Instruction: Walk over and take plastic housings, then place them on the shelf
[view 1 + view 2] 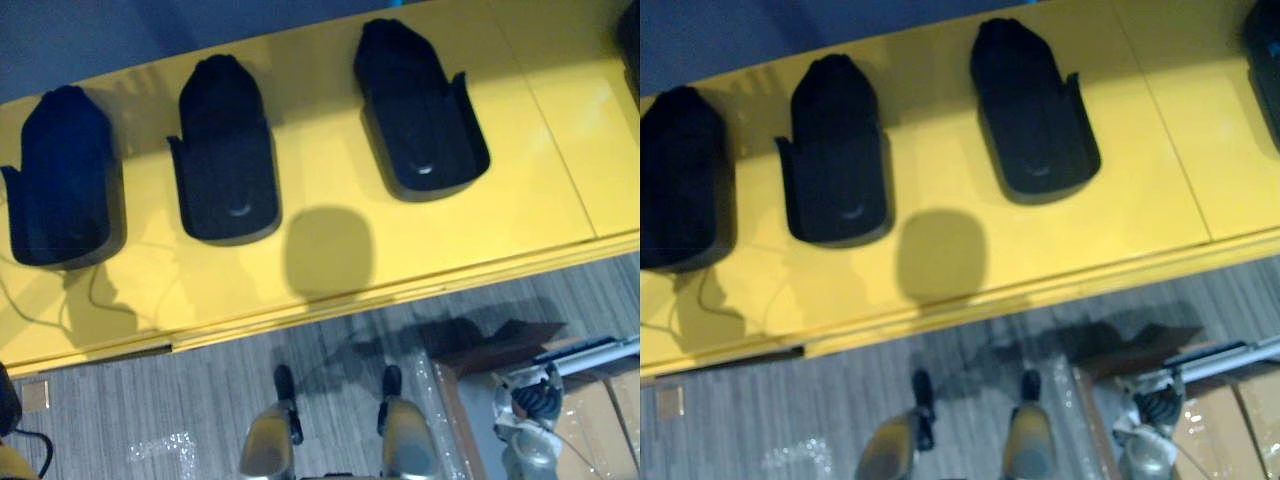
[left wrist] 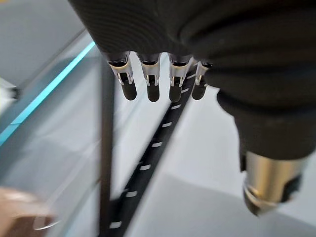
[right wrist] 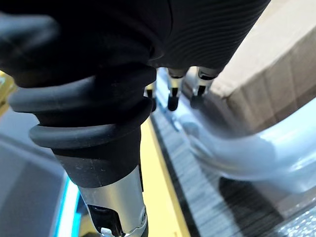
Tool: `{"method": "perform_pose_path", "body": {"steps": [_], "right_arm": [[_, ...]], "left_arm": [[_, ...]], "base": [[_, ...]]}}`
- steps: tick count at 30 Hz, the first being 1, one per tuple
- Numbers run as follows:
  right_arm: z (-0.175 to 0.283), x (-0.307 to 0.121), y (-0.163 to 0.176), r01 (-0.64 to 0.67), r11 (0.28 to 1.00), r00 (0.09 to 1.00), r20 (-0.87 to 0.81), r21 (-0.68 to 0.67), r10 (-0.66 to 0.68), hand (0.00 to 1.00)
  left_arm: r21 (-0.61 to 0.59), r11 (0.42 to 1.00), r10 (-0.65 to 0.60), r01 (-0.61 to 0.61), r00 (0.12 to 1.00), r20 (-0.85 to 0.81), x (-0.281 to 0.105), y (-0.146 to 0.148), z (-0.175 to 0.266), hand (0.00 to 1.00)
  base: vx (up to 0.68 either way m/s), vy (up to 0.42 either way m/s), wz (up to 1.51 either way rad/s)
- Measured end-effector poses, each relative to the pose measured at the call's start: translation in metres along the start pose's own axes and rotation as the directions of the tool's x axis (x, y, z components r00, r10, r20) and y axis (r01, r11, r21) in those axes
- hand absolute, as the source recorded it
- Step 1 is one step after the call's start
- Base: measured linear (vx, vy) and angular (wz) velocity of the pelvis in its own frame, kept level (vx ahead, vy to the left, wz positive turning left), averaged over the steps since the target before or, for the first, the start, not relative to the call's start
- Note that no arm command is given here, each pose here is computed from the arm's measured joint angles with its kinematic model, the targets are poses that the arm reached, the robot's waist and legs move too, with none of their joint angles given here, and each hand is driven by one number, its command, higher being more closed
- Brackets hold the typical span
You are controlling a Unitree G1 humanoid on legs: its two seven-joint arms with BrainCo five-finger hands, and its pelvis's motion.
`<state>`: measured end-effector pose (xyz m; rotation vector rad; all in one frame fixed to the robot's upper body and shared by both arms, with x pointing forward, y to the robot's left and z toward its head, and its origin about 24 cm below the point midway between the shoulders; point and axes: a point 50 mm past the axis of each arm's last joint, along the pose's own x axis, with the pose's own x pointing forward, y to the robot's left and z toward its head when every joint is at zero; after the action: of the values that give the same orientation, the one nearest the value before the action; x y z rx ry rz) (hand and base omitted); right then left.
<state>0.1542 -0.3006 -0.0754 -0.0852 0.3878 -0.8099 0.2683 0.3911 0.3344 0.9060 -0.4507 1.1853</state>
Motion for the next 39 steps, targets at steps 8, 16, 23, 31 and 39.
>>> {"method": "perform_pose_path", "body": {"steps": [8,16,23,31,39], "right_arm": [[-0.005,-0.003,0.006,-0.002,1.000,0.999,-0.032,0.011,0.002,0.00],[-0.012,-0.005,0.003,0.029,1.000,0.997,-0.076,0.012,-0.028,0.00],[-0.012,-0.005,0.000,0.030,0.999,0.997,-0.070,-0.011,-0.031,0.00],[-0.013,-0.005,-0.001,0.033,0.999,0.996,-0.078,-0.017,-0.034,0.00],[-0.014,-0.005,-0.005,0.043,0.999,0.995,-0.086,-0.034,-0.046,0.00]], "left_arm": [[-0.314,0.895,-0.320,0.316,0.947,0.039,-0.051,-0.048,0.006,0.00],[-0.537,0.703,-0.582,0.466,0.811,-0.058,-0.086,-0.076,-0.019,0.00],[-0.595,0.679,-0.618,0.430,0.772,-0.148,-0.107,-0.084,-0.041,0.00],[-0.618,0.661,-0.643,0.426,0.746,-0.173,-0.115,-0.089,-0.047,0.00],[-0.639,0.661,-0.640,0.393,0.740,-0.206,-0.116,-0.082,-0.058,0.00]], "base": [[-0.02,0.015,0.00],[0.00,0.000,0.00],[-0.02,-0.002,-0.03],[-0.02,0.001,0.02],[0.00,0.000,0.00]]}}
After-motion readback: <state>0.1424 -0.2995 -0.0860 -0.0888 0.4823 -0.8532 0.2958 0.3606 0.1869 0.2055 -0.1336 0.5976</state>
